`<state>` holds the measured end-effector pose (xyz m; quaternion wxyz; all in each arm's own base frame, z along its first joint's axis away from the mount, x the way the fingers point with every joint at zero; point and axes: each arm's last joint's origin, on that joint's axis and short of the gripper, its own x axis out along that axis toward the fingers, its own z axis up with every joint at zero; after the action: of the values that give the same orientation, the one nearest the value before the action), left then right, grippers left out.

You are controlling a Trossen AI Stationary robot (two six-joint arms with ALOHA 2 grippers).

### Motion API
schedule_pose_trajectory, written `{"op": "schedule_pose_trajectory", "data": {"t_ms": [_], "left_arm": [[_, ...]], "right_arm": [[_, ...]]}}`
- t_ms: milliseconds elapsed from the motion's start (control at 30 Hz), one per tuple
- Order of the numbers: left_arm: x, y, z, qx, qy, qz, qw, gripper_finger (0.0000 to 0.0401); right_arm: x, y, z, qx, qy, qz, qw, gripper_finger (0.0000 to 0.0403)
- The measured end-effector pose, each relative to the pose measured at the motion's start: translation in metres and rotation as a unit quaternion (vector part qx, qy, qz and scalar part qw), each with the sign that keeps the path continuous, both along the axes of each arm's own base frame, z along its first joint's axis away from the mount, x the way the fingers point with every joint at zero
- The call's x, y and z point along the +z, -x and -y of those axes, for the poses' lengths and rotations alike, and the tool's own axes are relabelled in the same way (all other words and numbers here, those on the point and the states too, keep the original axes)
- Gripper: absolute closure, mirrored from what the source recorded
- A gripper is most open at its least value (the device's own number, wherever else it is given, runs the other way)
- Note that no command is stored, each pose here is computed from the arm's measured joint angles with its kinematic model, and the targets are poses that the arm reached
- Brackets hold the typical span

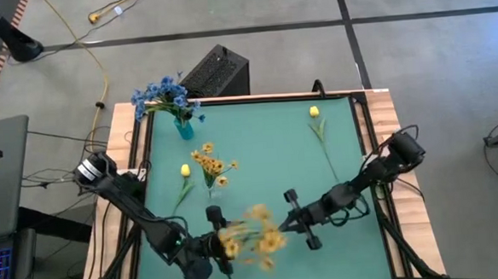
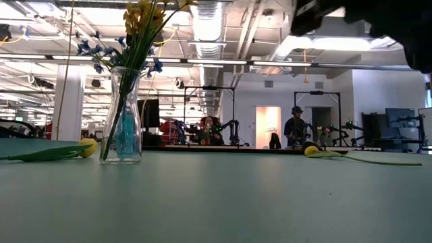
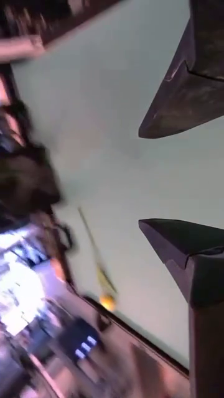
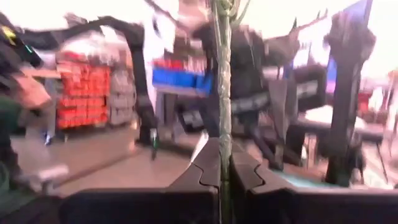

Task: Sort flowers into vase by color
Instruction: Put the yellow flowers into the transparent vase

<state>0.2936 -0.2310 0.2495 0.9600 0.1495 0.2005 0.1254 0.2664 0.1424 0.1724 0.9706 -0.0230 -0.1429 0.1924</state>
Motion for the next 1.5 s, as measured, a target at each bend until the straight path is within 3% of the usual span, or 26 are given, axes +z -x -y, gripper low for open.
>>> {"op": "schedule_pose_trajectory", "data": {"t_ms": [100, 300, 433, 533, 1033, 1500], "left_arm": [[-0.009, -0.005, 0.000, -0.040, 0.010, 0.053, 0.998, 0.0191], [-0.021, -0.004, -0.013, -0.073, 0.042, 0.157, 0.984, 0.0191], [-0.023, 0.003, -0.011, -0.136, 0.058, 0.192, 0.970, 0.0191], [-0.022, 0.007, -0.009, -0.145, 0.054, 0.204, 0.967, 0.0191], [-0.007, 0.002, -0.021, -0.105, 0.080, 0.278, 0.952, 0.0191], [0.005, 0.002, -0.025, -0.110, 0.091, 0.326, 0.934, 0.0191]], "right_arm": [[0.008, -0.015, -0.006, -0.016, -0.039, 0.017, 0.999, 0.0376], [0.014, -0.043, -0.027, -0.008, -0.050, 0.032, 0.998, 0.0376], [0.011, -0.053, -0.035, -0.006, -0.048, 0.029, 0.998, 0.0376], [0.012, -0.054, -0.035, -0.012, -0.052, 0.033, 0.998, 0.0376], [0.006, -0.058, -0.031, -0.052, -0.051, 0.004, 0.997, 0.0376], [0.006, -0.058, -0.030, -0.059, -0.050, 0.003, 0.997, 0.0375]]}}
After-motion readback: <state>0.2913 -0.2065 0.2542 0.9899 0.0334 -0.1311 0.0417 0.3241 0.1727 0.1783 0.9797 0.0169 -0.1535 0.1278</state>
